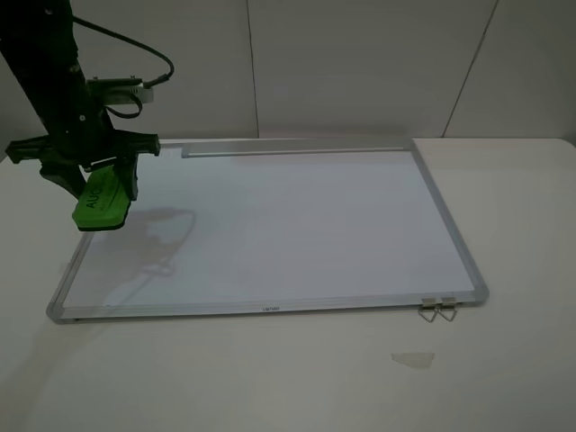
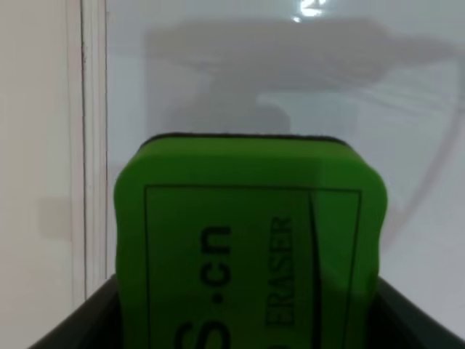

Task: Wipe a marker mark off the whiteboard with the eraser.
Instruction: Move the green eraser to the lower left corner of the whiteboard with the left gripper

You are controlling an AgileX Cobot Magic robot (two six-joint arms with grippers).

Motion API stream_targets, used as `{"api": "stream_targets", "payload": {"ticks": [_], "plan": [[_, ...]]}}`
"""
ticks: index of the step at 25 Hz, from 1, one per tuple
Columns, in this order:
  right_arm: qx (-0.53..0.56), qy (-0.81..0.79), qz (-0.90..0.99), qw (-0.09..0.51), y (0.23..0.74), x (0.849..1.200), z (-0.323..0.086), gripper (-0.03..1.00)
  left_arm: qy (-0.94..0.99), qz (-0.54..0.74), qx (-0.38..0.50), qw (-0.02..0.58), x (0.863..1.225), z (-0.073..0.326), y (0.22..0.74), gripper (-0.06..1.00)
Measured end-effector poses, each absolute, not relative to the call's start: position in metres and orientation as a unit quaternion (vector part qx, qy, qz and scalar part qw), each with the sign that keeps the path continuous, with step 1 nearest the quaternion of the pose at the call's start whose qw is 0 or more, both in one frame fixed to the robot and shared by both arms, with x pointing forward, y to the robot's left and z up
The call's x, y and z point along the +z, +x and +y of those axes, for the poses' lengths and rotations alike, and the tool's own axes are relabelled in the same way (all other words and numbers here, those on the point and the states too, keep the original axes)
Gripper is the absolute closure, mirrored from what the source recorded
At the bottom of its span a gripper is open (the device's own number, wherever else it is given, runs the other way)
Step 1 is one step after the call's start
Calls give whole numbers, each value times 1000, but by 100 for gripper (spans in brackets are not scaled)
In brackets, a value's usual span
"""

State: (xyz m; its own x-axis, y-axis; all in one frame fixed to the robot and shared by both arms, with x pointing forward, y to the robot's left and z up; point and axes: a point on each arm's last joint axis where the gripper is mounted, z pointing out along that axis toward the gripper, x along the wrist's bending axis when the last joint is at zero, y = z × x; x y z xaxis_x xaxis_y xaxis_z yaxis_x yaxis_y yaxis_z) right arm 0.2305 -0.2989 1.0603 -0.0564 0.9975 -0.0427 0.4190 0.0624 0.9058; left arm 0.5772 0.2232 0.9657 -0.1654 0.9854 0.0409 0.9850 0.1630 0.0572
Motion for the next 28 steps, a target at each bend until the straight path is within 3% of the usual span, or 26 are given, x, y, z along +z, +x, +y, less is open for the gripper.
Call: {"api": "stream_targets", "payload": {"ticks": [11,28], "plan": [[378,571,621,382,230,1060,-299,15,647,762,25,-27,903,238,520,35],[378,571,621,382,230,1060,-299,15,657,751,65,21,894,254,535,35]]}}
